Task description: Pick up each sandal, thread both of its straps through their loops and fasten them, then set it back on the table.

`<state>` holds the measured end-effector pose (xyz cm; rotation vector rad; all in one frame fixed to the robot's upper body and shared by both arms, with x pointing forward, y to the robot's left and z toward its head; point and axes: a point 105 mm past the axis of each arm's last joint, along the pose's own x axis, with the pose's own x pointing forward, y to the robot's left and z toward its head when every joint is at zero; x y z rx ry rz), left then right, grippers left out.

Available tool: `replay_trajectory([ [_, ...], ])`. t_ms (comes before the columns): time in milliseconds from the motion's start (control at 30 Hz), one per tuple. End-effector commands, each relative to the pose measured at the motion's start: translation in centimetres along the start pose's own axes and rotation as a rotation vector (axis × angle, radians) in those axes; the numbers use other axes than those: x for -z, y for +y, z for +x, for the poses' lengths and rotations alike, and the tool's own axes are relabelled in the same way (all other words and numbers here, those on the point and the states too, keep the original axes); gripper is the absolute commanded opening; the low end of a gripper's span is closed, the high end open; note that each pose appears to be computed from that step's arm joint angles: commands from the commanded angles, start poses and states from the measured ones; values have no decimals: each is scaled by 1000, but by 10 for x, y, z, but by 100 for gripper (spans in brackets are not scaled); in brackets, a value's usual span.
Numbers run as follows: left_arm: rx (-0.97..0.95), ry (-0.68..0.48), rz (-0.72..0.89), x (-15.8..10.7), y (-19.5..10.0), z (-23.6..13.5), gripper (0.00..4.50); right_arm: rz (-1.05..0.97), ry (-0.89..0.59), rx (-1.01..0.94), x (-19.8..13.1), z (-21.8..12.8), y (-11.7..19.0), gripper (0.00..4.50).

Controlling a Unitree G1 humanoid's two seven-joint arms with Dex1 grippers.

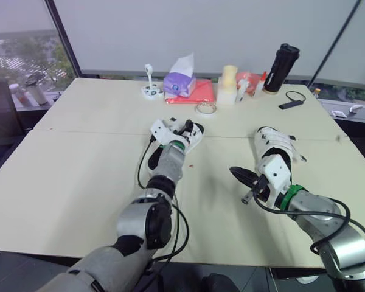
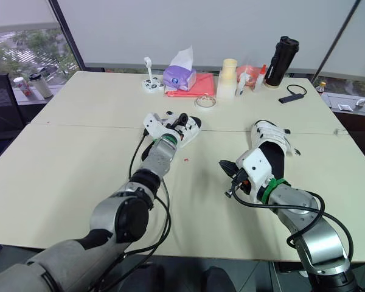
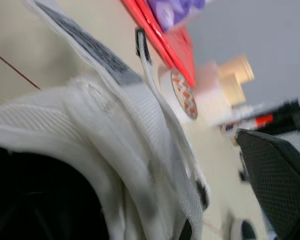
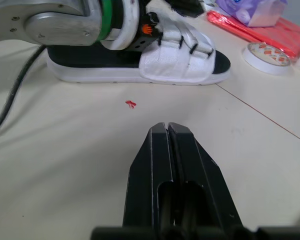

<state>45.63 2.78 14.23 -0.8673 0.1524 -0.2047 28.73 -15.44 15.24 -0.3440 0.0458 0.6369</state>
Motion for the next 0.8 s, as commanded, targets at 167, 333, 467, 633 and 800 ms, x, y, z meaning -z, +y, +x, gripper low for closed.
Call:
replay_trajectory([
  [167,118,181,176,-2,10,-61,448,1,-11,4,3,-5,-1,0],
  [333,307,301,541,-11,13,-120,448,66,-23,6,8,-8,-4,0],
  [467,494,395,731,-10,13,-169,448,155,-37,2,12,-12,-9,0],
  [633,539,444,780,-13,32,-201,448,226,-30,-39,21,-17,-8,0],
  [800,444,391,726,-24,51,-208,448,279,-22,-74,31,-20,-2,0],
])
